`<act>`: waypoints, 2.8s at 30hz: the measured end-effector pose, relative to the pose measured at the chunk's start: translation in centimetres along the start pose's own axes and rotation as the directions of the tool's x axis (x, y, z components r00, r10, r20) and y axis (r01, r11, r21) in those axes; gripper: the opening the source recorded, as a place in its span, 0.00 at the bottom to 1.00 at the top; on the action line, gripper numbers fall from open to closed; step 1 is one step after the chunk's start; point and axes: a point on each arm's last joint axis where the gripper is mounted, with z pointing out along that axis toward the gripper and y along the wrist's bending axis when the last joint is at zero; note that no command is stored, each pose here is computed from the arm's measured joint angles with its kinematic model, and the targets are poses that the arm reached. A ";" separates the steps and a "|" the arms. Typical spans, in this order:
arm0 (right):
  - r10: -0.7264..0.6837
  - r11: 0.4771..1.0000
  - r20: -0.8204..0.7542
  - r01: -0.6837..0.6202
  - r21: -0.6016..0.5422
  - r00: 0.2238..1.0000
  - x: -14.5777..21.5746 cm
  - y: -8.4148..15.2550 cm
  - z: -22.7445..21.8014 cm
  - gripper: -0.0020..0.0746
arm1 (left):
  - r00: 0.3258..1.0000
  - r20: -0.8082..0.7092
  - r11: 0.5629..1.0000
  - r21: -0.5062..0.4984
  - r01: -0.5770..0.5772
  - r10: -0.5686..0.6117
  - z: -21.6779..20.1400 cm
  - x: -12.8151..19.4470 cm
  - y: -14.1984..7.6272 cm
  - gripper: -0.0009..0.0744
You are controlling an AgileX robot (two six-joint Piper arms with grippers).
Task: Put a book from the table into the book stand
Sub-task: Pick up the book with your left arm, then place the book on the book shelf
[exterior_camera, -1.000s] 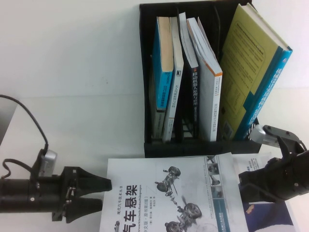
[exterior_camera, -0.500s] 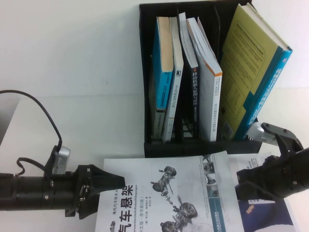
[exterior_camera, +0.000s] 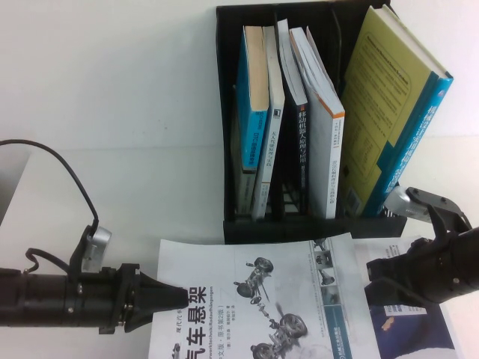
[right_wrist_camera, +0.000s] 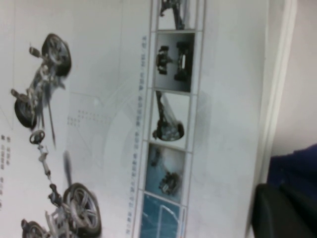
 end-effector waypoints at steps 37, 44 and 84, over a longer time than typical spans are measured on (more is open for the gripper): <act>-0.139 0.976 0.395 0.193 -0.101 0.908 1.7 6.5 -12.4 0.02 | 0.775 0.359 0.824 0.025 -0.566 0.521 -13.5 7.5 -30.1 0.16; -0.145 0.978 0.370 0.191 -0.090 0.918 2.0 6.5 -12.5 0.02 | 0.686 0.494 0.797 -0.022 -0.604 0.534 -15.4 7.5 -33.5 0.16; -0.232 0.967 0.411 0.161 0.199 0.882 6.6 4.0 -15.5 0.02 | 0.639 0.374 0.733 -0.215 -0.646 0.672 -3.5 -0.7 -43.8 0.16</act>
